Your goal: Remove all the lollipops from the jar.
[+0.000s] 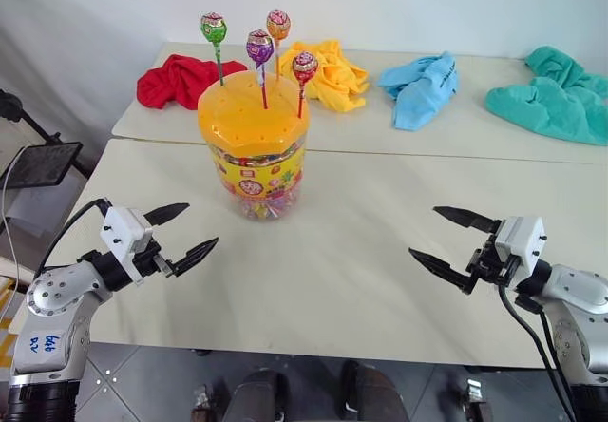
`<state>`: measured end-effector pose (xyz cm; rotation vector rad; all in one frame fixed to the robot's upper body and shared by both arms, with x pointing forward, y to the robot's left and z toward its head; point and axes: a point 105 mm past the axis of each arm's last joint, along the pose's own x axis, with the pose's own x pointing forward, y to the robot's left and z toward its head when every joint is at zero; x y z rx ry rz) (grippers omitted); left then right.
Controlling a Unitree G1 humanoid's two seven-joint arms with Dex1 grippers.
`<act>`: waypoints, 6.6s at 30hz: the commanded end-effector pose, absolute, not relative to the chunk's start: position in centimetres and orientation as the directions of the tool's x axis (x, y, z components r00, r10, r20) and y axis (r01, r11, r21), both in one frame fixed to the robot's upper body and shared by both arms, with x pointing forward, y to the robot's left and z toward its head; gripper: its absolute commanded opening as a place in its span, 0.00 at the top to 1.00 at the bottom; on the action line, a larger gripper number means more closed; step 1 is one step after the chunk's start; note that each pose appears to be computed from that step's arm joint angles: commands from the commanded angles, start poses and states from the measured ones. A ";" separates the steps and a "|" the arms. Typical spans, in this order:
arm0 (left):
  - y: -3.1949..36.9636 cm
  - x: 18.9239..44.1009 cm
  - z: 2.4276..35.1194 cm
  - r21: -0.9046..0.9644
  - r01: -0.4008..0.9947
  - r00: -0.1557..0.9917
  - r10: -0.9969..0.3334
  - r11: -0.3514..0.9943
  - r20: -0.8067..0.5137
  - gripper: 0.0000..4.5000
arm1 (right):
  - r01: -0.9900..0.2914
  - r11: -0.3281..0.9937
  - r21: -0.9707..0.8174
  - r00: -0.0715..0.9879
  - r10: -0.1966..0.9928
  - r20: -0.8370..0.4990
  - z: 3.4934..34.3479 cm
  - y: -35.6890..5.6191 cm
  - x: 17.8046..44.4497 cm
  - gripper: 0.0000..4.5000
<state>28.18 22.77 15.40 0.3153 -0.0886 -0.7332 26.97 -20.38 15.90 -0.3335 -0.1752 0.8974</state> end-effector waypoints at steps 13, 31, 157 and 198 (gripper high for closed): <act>30.3 26.3 18.8 -0.271 0.496 0.860 -0.424 0.825 0.284 0.00 | -0.811 0.532 -0.246 0.368 0.788 0.493 27.2 -14.2 25.3 0.01; 19.2 36.2 33.0 0.076 0.815 0.498 -0.762 0.575 0.415 0.00 | -0.786 0.555 -0.271 0.345 0.759 0.552 29.4 -13.3 25.4 0.01; 24.2 23.6 27.8 0.094 0.849 0.438 -0.792 0.520 0.425 0.02 | -0.834 0.479 -0.272 0.454 0.878 0.153 29.9 -11.5 36.4 1.00; 26.3 23.3 28.4 -0.008 0.800 0.497 -0.655 0.600 0.569 0.02 | -0.920 0.154 -0.360 0.084 0.976 0.202 33.2 2.1 33.2 0.32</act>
